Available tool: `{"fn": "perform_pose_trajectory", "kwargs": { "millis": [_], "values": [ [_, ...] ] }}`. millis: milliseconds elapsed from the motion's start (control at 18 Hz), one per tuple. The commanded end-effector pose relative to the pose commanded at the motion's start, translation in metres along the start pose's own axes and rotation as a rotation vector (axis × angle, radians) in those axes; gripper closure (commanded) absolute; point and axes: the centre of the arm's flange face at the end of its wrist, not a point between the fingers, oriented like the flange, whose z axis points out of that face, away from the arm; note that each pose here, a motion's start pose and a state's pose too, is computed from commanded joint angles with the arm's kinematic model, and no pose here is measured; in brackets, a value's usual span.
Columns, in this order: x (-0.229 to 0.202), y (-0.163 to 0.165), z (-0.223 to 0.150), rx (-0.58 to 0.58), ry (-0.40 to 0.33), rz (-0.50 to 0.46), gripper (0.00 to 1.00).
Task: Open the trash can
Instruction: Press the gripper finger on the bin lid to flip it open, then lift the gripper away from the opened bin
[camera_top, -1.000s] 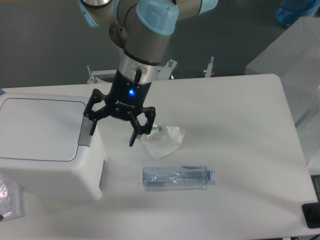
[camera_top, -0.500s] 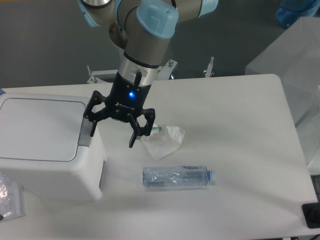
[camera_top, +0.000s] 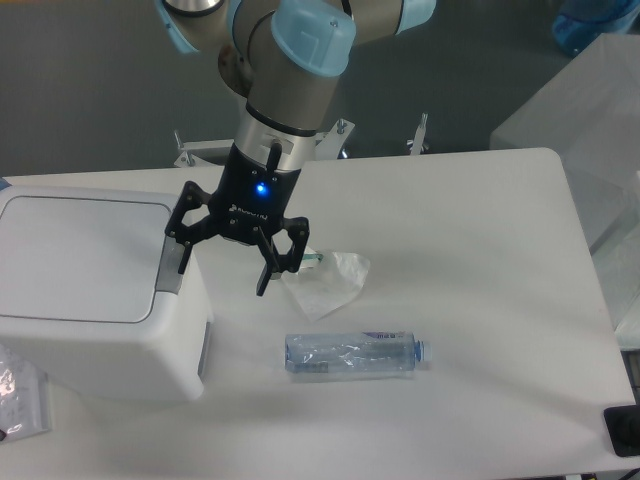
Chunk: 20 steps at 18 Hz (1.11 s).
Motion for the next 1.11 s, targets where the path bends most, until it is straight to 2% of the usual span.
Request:
{"fn": "perform_pose_trajectory", "kwargs": {
  "millis": [667,1111],
  "values": [
    [0.000,0.003,0.004,-0.008,0.002,-0.002,0.00],
    [-0.007,-0.008,-0.001,0.018,-0.014,0.020,0.00]
  ]
}}
